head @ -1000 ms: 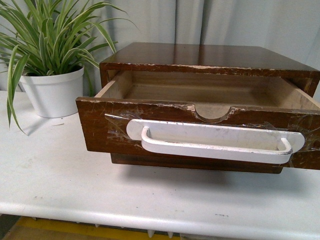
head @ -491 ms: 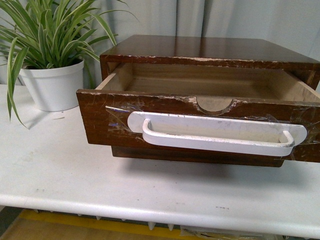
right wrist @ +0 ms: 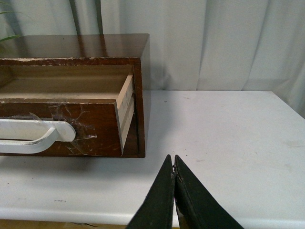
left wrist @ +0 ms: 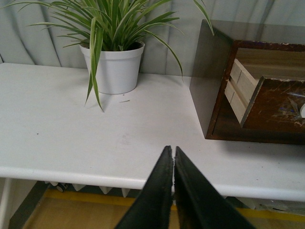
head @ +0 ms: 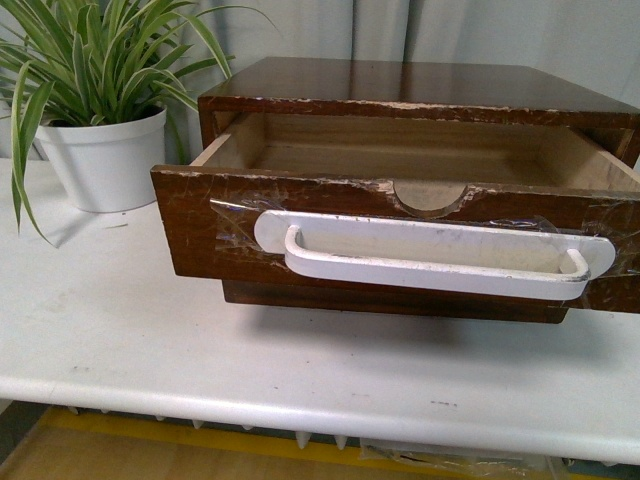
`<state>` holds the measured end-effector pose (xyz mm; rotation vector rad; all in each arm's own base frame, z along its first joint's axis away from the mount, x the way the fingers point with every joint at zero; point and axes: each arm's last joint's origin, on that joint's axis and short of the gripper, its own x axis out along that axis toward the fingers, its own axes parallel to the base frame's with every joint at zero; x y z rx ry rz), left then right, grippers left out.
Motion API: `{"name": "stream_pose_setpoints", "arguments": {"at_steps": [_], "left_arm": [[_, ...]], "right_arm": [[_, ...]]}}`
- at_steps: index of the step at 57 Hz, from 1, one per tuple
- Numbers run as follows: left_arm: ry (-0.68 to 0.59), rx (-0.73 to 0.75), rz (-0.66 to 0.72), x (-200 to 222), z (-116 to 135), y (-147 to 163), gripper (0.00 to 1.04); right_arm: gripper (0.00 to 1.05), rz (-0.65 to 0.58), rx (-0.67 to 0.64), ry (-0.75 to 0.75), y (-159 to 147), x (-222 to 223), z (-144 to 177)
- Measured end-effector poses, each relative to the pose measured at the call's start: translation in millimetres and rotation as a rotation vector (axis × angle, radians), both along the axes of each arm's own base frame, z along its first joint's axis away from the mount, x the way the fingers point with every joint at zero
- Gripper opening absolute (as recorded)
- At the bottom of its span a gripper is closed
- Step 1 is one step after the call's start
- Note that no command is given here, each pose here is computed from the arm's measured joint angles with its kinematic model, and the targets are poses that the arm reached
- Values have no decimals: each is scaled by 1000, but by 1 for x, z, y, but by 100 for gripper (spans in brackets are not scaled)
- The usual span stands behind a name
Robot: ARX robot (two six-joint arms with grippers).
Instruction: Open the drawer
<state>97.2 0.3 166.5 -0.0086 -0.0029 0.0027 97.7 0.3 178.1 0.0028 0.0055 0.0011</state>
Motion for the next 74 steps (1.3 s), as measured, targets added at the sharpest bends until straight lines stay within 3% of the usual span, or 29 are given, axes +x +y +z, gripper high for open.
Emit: {"name": "stream_pose_setpoints", "arguments": {"at_steps": [37, 42, 58, 64, 66, 74], "left_arm": [[-1, 1, 0, 0, 0, 0, 5], [-1, 1, 0, 0, 0, 0, 19], [-1, 1, 0, 0, 0, 0, 80], [-1, 1, 0, 0, 0, 0, 98], [-1, 2, 0, 0, 0, 0, 100], [-1, 3, 0, 0, 0, 0, 99]], "right_arm": [[2, 0, -3, -5, 0, 0, -13], [15, 0, -3, -5, 0, 0, -13], [76, 0, -3, -5, 0, 0, -13], [94, 0, -3, -5, 0, 0, -13], [98, 0, -2, -5, 0, 0, -13], [96, 0, -2, -5, 0, 0, -13]]}}
